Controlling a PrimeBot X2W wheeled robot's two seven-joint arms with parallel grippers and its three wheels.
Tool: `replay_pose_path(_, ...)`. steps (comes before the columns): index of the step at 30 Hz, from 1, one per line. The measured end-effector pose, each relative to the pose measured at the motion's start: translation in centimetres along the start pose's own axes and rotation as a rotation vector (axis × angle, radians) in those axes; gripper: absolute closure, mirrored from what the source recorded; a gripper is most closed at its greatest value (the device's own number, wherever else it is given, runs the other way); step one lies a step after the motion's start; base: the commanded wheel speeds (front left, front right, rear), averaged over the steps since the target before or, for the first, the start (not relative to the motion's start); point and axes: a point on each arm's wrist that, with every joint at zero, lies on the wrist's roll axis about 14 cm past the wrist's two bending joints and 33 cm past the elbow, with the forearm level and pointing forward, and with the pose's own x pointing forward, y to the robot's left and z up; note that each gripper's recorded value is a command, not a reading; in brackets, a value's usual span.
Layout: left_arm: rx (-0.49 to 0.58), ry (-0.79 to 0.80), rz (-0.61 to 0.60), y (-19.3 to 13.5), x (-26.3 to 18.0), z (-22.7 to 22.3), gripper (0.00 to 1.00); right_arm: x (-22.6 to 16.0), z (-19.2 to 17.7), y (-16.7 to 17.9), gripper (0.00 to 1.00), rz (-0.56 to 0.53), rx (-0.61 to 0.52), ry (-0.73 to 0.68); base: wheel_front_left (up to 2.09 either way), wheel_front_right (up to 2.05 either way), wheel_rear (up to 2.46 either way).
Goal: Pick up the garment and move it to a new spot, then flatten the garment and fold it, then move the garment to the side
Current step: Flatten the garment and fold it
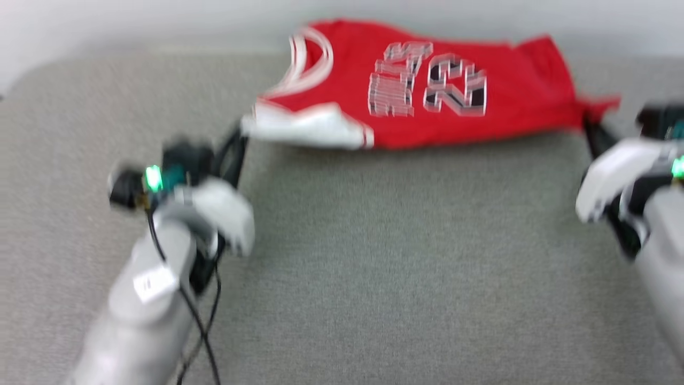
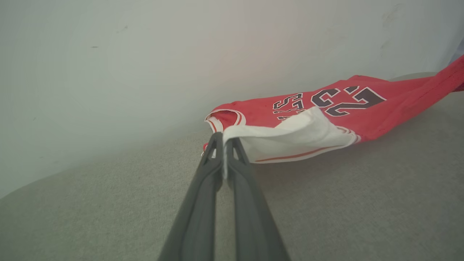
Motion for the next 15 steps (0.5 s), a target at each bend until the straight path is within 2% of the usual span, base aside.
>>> replay_pose_path(6,-0.054,0.116,0.008,-1.2,-6.4,-3.6,1.00,-4.7,-2.6,-0.1,1.00,0.006,0.032,0.067,0.00,0.00,0.00)
replay_pose_path(15,-0.088,0.245,0.002,-2.3,-13.7,-6.8,1.00,-9.1,-5.3,1.7,1.00,0.069,0.072,0.133,0.00,0.00,0.00)
